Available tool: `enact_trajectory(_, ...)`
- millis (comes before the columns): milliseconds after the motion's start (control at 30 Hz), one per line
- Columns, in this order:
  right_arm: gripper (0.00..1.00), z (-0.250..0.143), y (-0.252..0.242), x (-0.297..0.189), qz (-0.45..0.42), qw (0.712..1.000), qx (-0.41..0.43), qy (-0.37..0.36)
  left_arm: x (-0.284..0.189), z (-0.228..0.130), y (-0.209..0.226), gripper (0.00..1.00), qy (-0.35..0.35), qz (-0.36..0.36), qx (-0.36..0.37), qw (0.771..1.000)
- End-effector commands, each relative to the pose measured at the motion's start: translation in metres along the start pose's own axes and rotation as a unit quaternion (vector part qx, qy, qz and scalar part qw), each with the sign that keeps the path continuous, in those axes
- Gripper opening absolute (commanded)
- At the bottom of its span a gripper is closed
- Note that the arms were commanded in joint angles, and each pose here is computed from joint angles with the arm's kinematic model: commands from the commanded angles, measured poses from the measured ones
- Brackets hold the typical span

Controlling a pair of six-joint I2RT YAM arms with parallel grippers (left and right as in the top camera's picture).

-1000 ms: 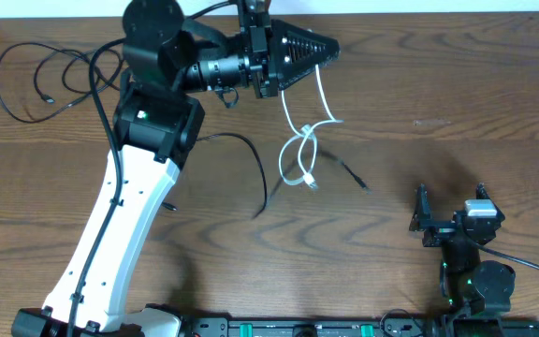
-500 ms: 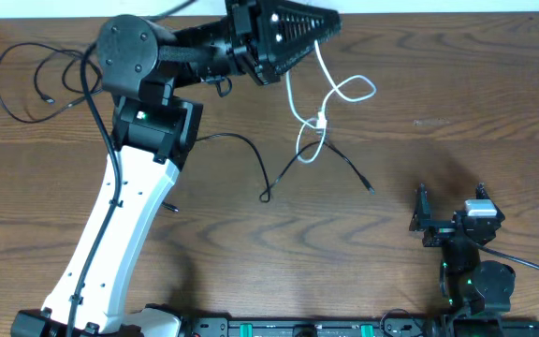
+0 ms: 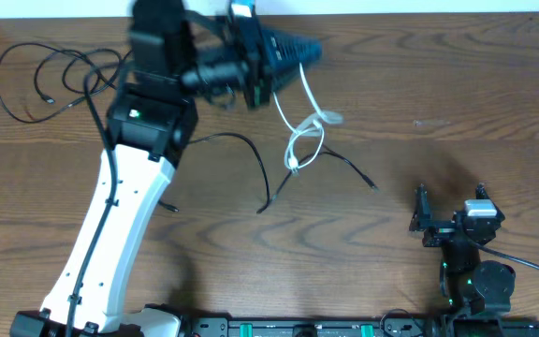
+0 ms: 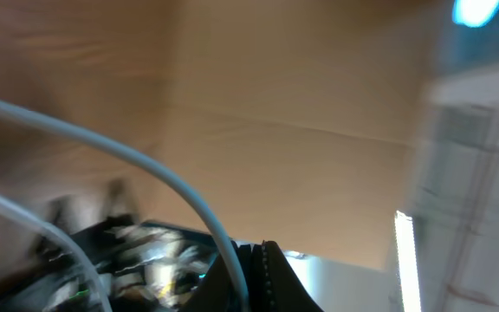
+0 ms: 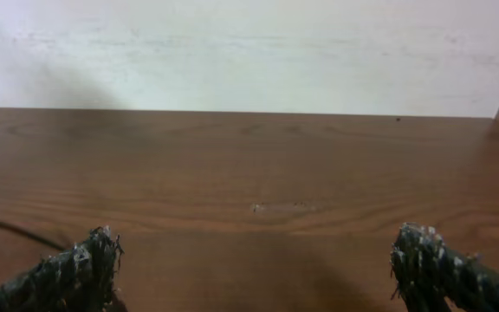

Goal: Untangle cables

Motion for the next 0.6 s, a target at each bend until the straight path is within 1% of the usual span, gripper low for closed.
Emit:
enact_trajectory(0, 0.99, -0.001, 0.002, 0.0, 0.005, 1.0, 0.006, 0.001, 0.013, 0.003, 0.038, 0.08, -0.061, 0.102, 0.106, 0.987)
enact_trajectory(133, 0.99, -0.001, 0.002, 0.0, 0.005, 1.0, 0.006, 0.001, 0.024, 0.0, 0.075, 0.08, -0.103, 0.212, 0.114, 0.965)
enact_trajectory(233, 0.99, -0.001, 0.002, 0.0, 0.005, 1.0, 0.006, 0.001, 0.039, -0.012, 0.095, 0.08, -0.107, 0.272, 0.12, 0.949)
enact_trajectory(367, 0.99, -0.001, 0.002, 0.0, 0.005, 1.0, 0.006, 0.001, 0.071, -0.033, 0.116, 0.08, -0.071, 0.307, 0.136, 0.939)
enact_trajectory(500, 0.99, -0.001, 0.002, 0.0, 0.005, 1.0, 0.006, 0.001, 0.1, -0.044, 0.142, 0.08, -0.064, 0.356, 0.167, 0.917)
enact_trajectory(567, 0.99, -0.001, 0.002, 0.0, 0.005, 1.0, 0.006, 0.001, 0.111, -0.047, 0.153, 0.08, -0.044, 0.368, 0.18, 0.911)
Point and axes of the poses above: each gripper's point midway between its finger pads, its own x axis out along the fingers, its own y axis along the line the jaws close on, z = x × y, the point moved 7 cm from there along -x, back along the fingers, and after that the axes turned 9 degrees about -x, right-handed, at the moved point
